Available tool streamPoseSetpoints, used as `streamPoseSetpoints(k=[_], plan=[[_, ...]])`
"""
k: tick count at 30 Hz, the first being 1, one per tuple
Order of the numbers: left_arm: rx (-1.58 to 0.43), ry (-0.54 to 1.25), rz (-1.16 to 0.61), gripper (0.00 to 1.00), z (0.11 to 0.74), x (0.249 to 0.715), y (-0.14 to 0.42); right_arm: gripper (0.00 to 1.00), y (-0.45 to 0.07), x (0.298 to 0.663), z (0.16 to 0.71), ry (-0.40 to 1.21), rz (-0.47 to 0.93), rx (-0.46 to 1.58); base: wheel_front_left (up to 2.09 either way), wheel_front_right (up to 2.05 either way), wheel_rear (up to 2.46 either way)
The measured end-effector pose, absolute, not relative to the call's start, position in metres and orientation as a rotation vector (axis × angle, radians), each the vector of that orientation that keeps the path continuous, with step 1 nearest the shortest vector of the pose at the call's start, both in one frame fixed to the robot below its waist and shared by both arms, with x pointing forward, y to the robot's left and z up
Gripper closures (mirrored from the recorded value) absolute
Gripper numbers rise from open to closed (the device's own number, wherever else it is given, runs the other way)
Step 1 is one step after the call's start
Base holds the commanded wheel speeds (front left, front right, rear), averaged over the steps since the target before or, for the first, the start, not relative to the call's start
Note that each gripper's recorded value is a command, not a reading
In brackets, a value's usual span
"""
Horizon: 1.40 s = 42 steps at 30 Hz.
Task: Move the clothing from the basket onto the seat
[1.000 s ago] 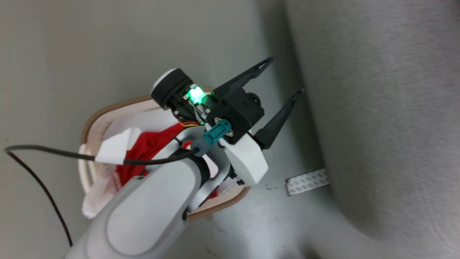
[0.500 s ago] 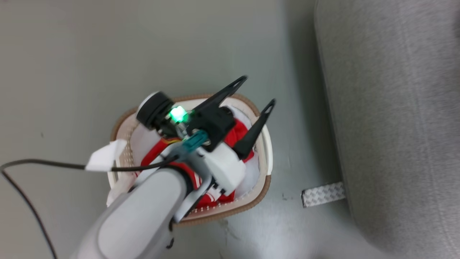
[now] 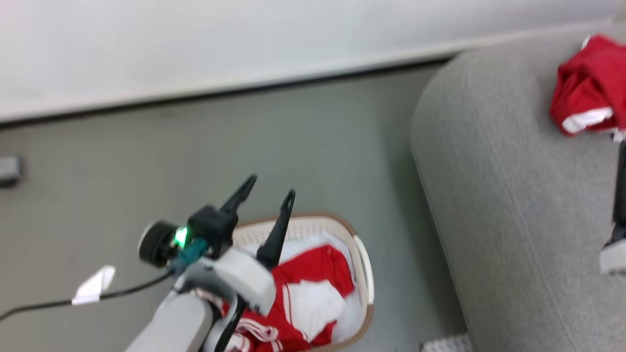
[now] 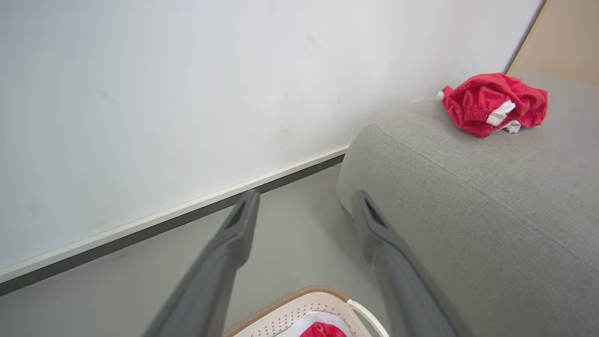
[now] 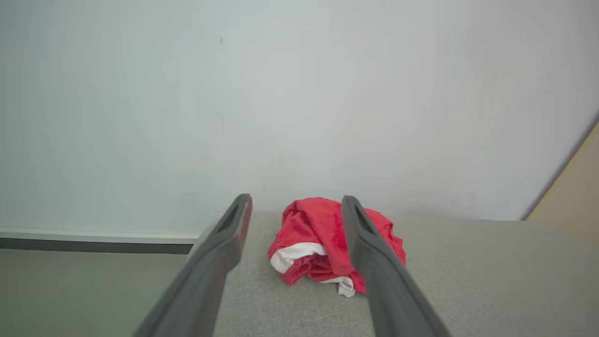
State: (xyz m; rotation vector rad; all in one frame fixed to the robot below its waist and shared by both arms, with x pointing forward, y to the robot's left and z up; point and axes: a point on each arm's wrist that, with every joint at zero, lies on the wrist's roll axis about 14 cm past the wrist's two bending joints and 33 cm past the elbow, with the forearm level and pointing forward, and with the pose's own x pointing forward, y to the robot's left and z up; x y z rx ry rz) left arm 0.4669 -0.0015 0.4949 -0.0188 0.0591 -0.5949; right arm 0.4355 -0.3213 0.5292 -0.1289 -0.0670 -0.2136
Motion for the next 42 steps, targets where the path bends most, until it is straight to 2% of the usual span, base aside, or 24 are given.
streamPoseSetpoints(k=[7,14,20,28,42], plan=[[0.011,0.027,-0.408,0.0,0.505,0.433,0.059,0.0,-0.259,0.4,0.543,-0.126,-0.107,-0.015,0.0,0.0,0.0],[-0.01,0.014,-0.199,0.0,0.497,0.393,0.124,0.0,-0.205,0.379,0.519,-0.069,0.007,0.059,0.0,0.0,0.0],[-0.021,0.015,-0.113,0.0,0.489,0.365,0.154,0.0,-0.172,0.364,0.492,-0.006,0.088,0.086,0.0,0.0,0.0],[-0.047,-0.017,-0.122,0.0,0.496,0.357,0.153,0.0,-0.176,0.355,0.465,0.054,0.064,0.119,0.0,0.0,0.0],[-0.039,-0.005,-0.148,0.0,0.489,0.364,0.15,0.0,-0.183,0.36,0.467,0.042,0.04,0.126,0.0,0.0,0.0]])
